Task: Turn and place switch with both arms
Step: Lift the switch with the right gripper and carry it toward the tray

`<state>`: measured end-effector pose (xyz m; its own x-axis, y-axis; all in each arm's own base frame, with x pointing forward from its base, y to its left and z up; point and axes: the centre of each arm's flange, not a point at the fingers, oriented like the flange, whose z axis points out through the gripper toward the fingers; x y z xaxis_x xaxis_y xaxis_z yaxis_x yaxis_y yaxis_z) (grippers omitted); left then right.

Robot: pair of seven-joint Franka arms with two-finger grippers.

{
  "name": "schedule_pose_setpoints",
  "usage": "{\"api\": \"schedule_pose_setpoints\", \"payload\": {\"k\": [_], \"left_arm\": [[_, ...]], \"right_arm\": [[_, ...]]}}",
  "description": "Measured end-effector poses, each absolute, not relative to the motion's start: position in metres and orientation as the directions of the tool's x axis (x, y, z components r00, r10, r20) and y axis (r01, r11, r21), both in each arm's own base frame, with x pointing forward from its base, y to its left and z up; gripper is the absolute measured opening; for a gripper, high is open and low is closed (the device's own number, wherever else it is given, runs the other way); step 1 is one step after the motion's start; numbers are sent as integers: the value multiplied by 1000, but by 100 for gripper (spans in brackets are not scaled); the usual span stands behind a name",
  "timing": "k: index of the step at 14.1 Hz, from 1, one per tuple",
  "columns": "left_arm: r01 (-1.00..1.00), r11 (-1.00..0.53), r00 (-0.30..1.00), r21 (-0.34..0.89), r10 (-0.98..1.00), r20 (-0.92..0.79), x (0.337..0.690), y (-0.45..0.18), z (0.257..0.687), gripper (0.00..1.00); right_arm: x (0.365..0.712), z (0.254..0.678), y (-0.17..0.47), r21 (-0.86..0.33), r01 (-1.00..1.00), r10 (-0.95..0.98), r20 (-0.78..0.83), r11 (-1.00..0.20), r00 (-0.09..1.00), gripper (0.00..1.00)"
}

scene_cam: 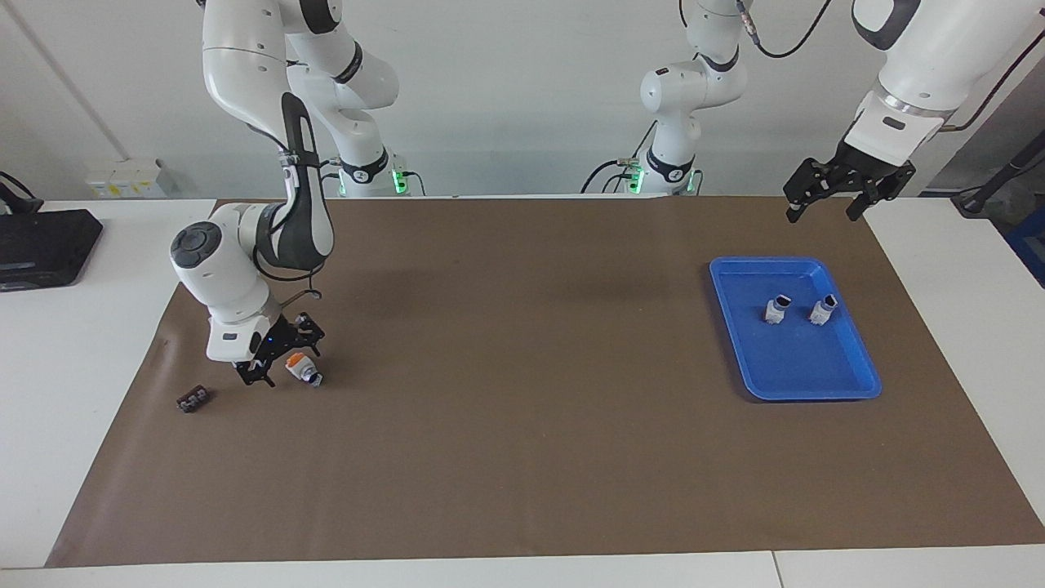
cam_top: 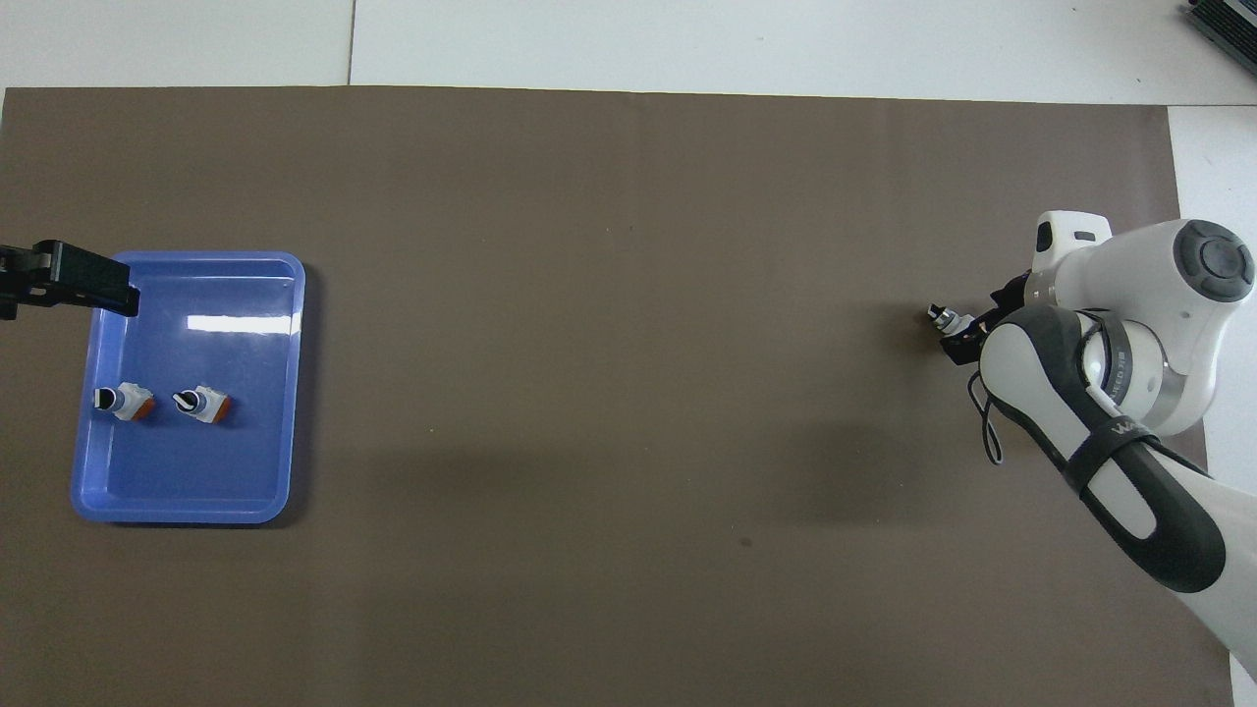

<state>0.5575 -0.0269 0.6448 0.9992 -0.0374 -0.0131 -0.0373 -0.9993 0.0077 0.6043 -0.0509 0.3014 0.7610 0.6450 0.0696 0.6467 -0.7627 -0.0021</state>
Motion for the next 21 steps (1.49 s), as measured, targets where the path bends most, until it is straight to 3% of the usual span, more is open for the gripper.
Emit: {"api": "schedule_pose_setpoints", "payload": {"k": [5, 7, 15, 16, 17, 18, 21], "left_arm": [[-37, -999, 999, 8, -37, -13, 557, -27, 645, 100], [-37, -999, 999, 8, -37, -13, 557, -27, 645, 100], [-37, -999, 999, 8, -37, -13, 557, -27, 645, 100], [-37, -999, 999, 8, -37, -13, 557, -27, 645, 100], [-37, -999, 999, 8, -37, -13, 557, -27, 645, 100], [-37, -999, 999, 8, -37, -13, 557, -27, 645, 100], [-37, -999, 999, 8, -37, -13, 557, -27, 645, 100]], "right_arm": [[593, 285, -56, -2, 668, 667, 62, -744, 743, 96], [593, 285, -56, -2, 668, 667, 63, -744, 743, 76], [593, 287, -53, -2, 663, 661, 71, -749, 747, 66], [593, 287, -53, -3, 663, 661, 71, -749, 747, 60], [593, 287, -52, -3, 662, 660, 71, -750, 748, 46], [593, 287, -52, -3, 660, 658, 71, -751, 749, 41], [595, 291, -34, 0, 781, 779, 62, -625, 624, 41]]}}
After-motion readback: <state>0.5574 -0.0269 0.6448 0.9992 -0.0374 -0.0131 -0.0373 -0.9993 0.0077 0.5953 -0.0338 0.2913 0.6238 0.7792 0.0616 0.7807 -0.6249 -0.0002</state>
